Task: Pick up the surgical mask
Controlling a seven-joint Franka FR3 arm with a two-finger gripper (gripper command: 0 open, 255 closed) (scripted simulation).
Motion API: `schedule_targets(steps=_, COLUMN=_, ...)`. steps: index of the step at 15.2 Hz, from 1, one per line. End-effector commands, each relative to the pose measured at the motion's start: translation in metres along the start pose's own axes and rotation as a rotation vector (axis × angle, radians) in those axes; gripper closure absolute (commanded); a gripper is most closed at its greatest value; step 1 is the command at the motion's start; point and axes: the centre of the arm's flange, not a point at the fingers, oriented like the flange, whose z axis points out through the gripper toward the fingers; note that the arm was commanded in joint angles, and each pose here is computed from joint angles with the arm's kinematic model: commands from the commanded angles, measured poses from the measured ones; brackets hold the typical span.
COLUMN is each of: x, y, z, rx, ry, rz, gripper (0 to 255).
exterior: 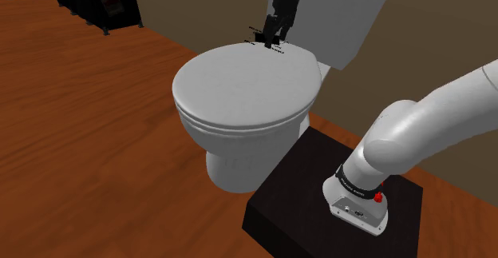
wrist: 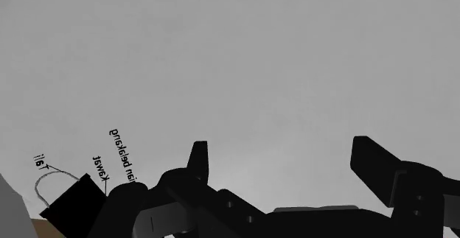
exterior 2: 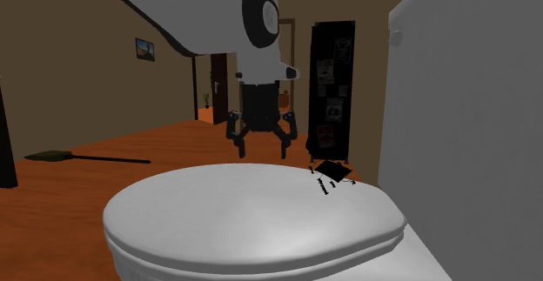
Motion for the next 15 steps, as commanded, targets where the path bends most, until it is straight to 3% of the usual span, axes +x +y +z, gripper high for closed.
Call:
schedule_targets(steps=1, x=0.020, y=0.014, z=0.007, rx=-0.007, ry=0.007, rz=0.003, gripper=0)
schedule_targets(steps=15, x=0.147, y=0.129, z=0.046, rx=-0.047, ry=0.052, rz=0.026, gripper=0)
